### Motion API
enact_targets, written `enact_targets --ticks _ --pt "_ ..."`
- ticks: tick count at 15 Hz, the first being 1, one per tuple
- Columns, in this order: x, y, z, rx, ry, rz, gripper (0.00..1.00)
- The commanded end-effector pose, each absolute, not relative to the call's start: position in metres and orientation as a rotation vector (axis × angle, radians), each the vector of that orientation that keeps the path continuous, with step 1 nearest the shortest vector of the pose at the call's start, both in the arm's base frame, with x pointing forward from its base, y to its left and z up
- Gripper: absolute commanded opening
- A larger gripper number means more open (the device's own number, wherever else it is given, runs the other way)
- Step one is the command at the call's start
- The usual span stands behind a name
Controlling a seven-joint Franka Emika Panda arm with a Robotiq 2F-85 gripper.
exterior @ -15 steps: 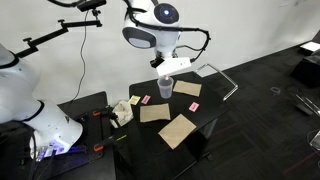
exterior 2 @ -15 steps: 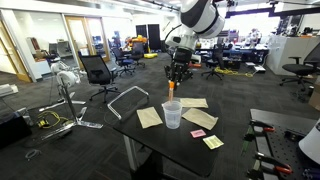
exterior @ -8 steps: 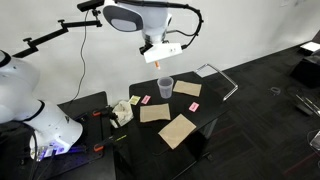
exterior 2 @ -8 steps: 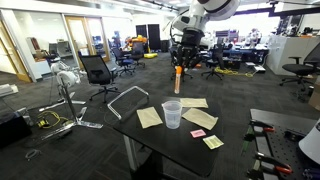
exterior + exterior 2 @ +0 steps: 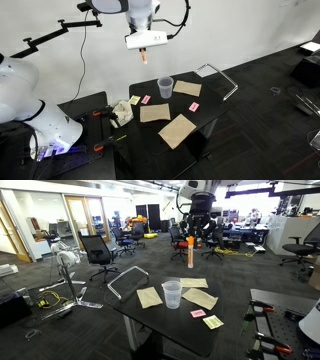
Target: Take the orange marker out of the clear cup
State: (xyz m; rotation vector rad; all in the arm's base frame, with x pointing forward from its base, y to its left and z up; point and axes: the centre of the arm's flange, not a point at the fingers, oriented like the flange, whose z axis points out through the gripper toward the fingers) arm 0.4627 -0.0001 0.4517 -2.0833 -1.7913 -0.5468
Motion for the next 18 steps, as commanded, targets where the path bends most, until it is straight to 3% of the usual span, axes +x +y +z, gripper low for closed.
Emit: enact_targets --ticks 1,11,18 --pt "0.435 0.014 0.467 -2.116 -1.779 -0.412 0.05" --pt "0.419 0.057 0.422 -2.139 -1.861 -0.107 0.05" --pt "0.436 0.074 0.371 -2.193 -1.983 -0.025 0.05"
